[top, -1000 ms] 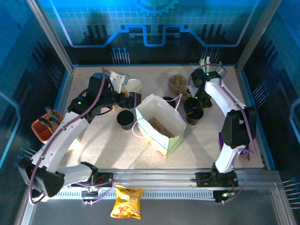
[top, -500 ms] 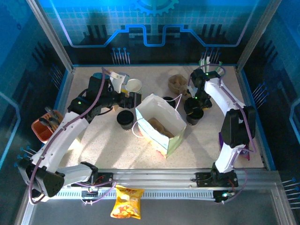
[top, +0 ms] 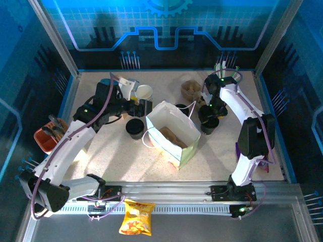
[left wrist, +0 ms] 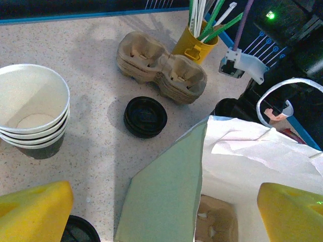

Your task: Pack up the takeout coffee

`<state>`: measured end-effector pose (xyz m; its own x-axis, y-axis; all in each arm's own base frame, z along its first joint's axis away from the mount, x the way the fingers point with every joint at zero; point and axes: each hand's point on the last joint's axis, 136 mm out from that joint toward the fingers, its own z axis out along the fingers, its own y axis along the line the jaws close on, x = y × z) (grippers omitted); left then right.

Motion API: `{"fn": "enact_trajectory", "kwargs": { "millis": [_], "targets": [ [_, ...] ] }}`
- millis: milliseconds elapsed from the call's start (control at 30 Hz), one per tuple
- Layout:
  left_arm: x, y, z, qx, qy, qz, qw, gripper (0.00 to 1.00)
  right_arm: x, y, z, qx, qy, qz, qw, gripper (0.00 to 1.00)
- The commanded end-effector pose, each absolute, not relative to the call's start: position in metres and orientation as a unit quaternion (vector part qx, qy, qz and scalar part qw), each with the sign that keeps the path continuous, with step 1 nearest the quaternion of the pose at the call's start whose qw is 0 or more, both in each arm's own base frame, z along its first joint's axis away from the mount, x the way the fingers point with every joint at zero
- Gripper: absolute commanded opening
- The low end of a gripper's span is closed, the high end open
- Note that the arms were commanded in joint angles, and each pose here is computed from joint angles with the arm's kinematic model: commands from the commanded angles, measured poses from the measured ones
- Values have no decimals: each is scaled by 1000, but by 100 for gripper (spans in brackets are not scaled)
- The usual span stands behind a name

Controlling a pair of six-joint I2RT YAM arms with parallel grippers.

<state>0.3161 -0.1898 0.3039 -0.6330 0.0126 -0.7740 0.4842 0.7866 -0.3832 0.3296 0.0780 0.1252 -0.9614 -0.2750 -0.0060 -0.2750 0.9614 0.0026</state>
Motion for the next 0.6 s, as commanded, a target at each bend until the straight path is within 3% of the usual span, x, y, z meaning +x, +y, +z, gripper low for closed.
{"fn": "enact_trajectory", "kwargs": {
  "millis": [0, 567],
  "targets": [
    [316, -189, 306, 154, 850, -293, 410, 95, 328, 80, 123, -151, 988, -8, -7, 72],
    [314, -191, 311, 152, 847, -302, 409, 95, 320, 75, 154, -148, 989, -13, 24, 61]
  ]
}}
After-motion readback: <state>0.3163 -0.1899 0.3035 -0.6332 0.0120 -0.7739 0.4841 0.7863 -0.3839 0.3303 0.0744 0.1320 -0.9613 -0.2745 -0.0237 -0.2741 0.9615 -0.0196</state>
